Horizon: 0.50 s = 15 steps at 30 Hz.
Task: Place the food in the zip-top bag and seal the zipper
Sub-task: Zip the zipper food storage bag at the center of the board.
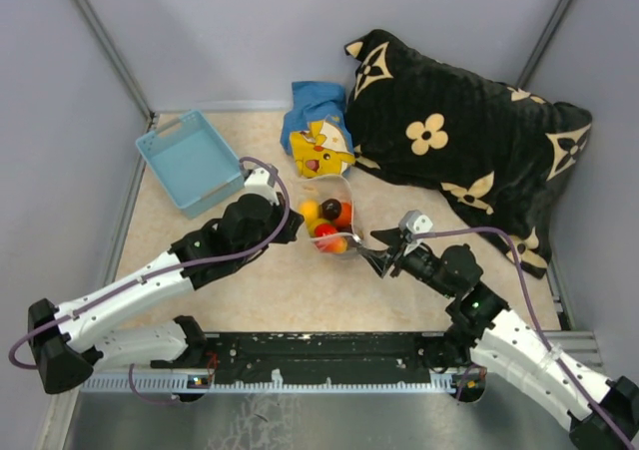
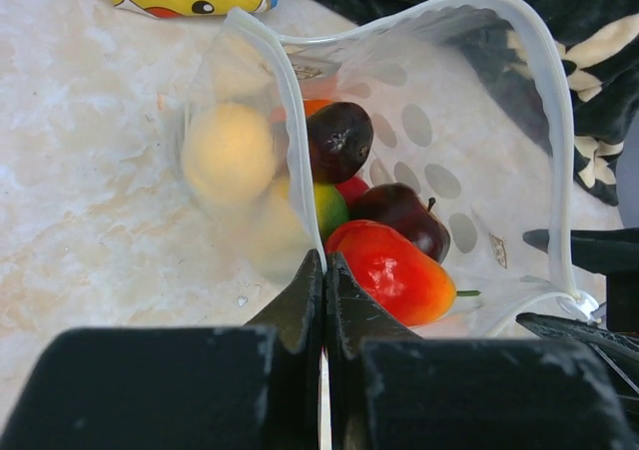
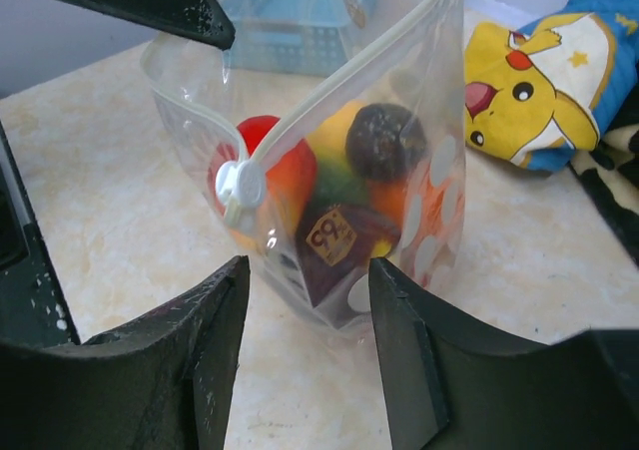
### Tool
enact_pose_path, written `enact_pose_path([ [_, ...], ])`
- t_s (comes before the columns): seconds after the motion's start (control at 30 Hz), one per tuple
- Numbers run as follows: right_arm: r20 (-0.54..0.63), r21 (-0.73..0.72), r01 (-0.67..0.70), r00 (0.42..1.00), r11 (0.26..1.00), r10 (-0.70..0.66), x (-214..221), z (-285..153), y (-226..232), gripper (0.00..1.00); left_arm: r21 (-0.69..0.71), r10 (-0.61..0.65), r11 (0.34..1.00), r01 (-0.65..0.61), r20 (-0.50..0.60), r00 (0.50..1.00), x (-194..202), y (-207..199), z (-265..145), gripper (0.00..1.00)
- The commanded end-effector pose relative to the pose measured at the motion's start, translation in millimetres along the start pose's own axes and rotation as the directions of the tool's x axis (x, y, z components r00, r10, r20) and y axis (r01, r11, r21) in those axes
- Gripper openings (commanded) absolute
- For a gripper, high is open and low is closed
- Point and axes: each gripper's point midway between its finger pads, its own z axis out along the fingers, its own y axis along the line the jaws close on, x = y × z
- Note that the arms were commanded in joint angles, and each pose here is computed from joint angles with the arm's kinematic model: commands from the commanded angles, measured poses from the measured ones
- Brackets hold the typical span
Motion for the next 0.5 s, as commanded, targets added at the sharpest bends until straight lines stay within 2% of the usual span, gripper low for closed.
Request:
enact_pose_path([
  [0.0,0.226,-0.02,0.082,0.971,0.996,-0.075,-48,10,3,0.5,0.024,-0.024,0.999,0.023,0.045,0.999,-16,-6,-6,0.0],
  [0.2,0.237,-0.048,0.139,0.964,0.989,-0.124,-44,22,5,0.44,0.034,-0.018,0.999,0.017,0.037,0.999,-14,-8,-5,0.0],
  [0.33,0.262,-0.018,0.163,0.953,0.987,-0.153,-47,22,0,0.35,0.036,-0.013,0.999,0.012,0.037,0.999,-14,-8,-5,0.0],
  [0.4,0.258,0.002,0.177,0.951,0.984,-0.171,-48,23,-3,0.25,0.035,-0.008,0.999,0.007,0.04,0.999,-15,-7,-7,0.0],
  [0.47,0.236,0.01,0.2,0.952,0.98,-0.196,-48,24,-5,0.09,0.032,0.001,0.999,-0.003,0.051,0.999,-18,-6,-8,0.0],
])
